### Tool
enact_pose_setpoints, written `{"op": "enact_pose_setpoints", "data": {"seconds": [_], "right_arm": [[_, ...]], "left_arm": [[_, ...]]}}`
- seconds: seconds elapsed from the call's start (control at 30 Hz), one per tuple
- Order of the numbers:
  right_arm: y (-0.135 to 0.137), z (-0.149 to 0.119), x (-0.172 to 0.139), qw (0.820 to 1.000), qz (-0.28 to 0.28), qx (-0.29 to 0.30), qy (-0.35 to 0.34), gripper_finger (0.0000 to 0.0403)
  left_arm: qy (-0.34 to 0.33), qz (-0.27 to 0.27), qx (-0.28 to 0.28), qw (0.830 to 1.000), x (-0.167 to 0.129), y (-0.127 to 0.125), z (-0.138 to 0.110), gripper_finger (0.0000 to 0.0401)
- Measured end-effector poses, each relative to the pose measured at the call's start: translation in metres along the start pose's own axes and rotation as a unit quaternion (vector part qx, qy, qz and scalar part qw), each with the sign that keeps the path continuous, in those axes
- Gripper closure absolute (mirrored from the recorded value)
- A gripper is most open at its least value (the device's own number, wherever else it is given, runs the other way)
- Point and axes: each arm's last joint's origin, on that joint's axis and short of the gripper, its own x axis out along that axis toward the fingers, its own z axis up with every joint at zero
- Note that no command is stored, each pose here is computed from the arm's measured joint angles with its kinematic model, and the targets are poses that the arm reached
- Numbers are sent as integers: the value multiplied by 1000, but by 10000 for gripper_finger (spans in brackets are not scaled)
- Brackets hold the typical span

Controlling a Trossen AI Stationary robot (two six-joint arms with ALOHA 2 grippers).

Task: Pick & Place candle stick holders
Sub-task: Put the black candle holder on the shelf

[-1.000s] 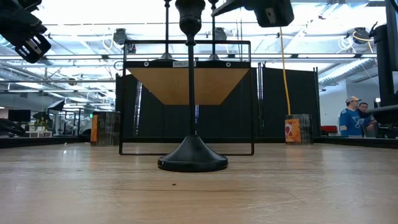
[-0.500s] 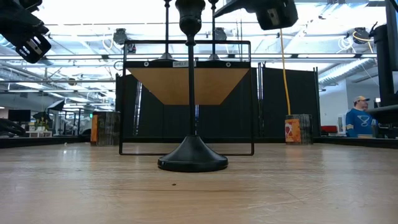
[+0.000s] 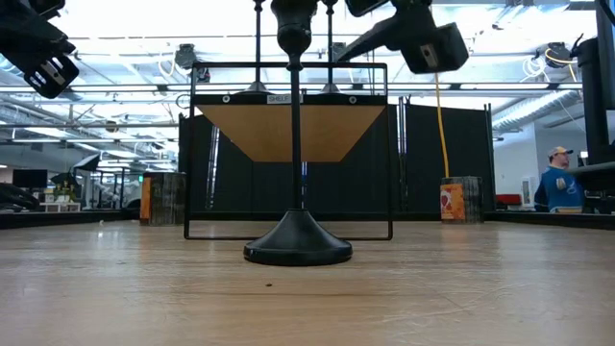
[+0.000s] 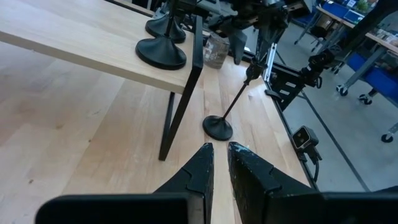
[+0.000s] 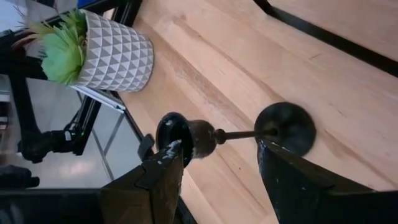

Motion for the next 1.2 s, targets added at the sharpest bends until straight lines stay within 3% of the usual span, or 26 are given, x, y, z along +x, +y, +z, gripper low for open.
{"op": "enact_pose_setpoints", "data": {"seconds": [0.37, 0.7, 1.2], "right_arm": [[1, 1, 2, 1000, 17, 3, -6, 206], [-6, 7, 2, 1000, -11, 6, -7, 213], [-8, 6, 2, 1000, -23, 4, -3, 298]], "left_arm": [[0, 0, -4, 1000, 0, 0, 0, 348], [0, 0, -10, 1000, 0, 0, 0, 348], [-6, 8, -10, 1000, 0, 0, 0, 348]]}}
